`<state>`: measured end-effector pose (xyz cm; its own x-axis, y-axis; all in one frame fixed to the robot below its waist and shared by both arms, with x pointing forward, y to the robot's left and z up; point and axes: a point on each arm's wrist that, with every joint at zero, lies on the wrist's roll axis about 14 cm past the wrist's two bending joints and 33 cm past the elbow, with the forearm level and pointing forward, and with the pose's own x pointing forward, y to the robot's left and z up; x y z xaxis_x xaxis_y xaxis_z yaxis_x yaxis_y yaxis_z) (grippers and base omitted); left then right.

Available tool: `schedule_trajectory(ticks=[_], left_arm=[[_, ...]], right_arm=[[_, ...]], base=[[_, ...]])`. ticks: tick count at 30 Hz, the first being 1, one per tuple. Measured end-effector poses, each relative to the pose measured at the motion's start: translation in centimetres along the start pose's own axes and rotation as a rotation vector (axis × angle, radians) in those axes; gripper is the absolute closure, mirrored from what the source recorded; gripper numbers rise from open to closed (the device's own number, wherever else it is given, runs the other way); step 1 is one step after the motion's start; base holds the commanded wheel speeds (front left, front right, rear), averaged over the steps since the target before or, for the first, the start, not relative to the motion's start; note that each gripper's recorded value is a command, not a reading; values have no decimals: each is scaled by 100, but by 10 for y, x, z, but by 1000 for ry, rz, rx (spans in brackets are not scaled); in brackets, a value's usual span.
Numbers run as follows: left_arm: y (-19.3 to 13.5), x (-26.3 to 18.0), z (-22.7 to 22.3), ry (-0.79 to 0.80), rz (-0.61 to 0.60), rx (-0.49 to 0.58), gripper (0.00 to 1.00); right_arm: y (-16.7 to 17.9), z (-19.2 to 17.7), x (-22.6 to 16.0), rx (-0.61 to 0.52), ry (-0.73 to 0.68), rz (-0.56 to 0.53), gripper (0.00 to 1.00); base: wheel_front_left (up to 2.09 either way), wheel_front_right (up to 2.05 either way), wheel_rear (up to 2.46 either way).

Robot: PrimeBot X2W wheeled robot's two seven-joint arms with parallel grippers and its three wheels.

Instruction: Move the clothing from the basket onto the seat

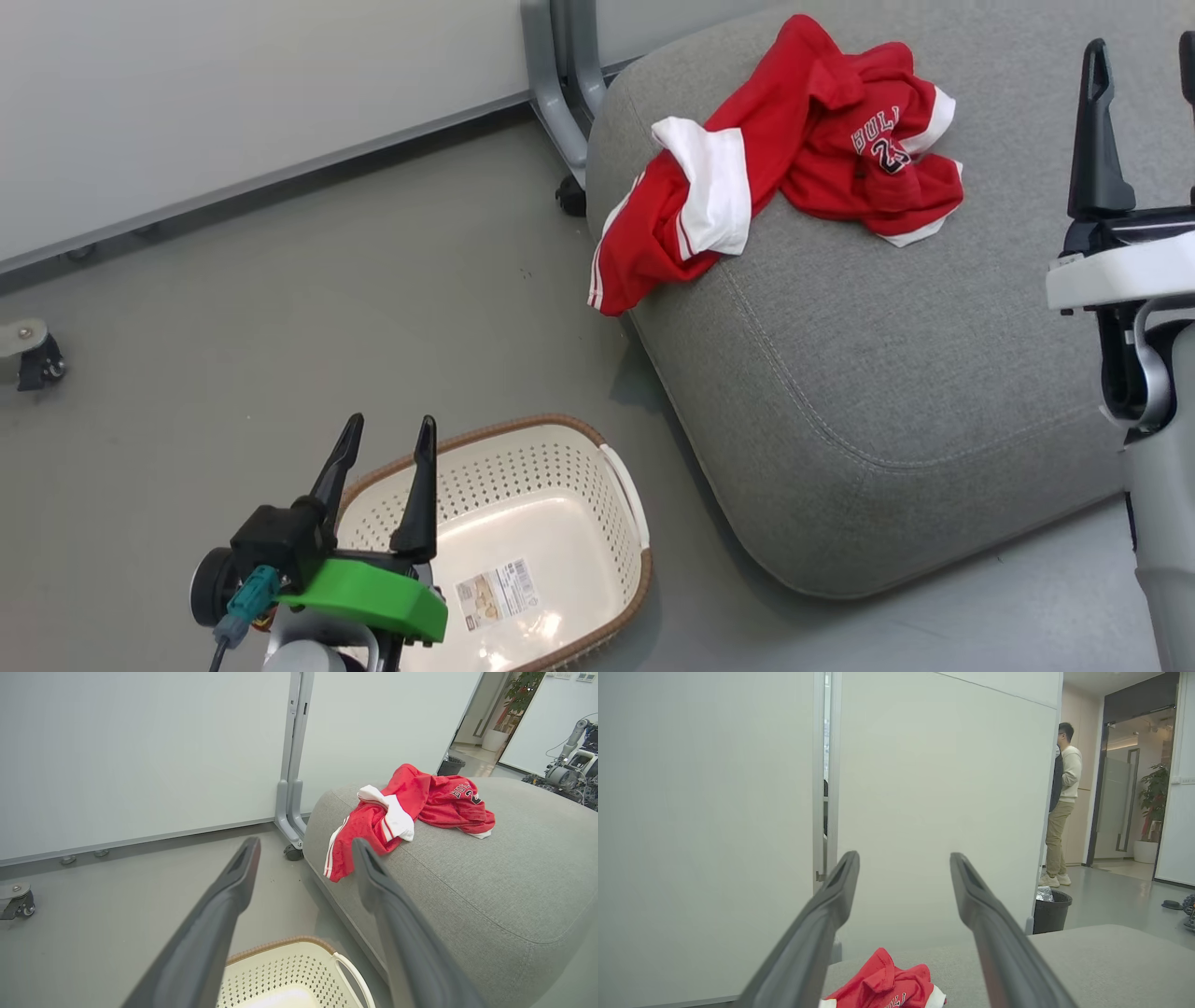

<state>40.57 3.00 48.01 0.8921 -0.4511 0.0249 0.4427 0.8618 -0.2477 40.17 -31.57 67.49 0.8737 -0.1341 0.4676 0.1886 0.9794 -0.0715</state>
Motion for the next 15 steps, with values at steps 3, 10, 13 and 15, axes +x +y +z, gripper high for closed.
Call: schedule_trajectory(ticks=[3,10,13,15], left_arm=[[4,-7,10,-27,20,4,0],[29,-29,28,-81,118,2,0],[42,-43,31,-92,172,4,0],[50,-53,33,-100,206,3,0]], right_arm=[[12,15,-4,34,-48,27,0],[63,9,-23,141,-40,134,0],[84,-2,-34,194,-5,172,0],[97,-11,-41,227,24,189,0]], base=[[0,0,0],[0,0,0],[0,0,0],[0,0,0]])
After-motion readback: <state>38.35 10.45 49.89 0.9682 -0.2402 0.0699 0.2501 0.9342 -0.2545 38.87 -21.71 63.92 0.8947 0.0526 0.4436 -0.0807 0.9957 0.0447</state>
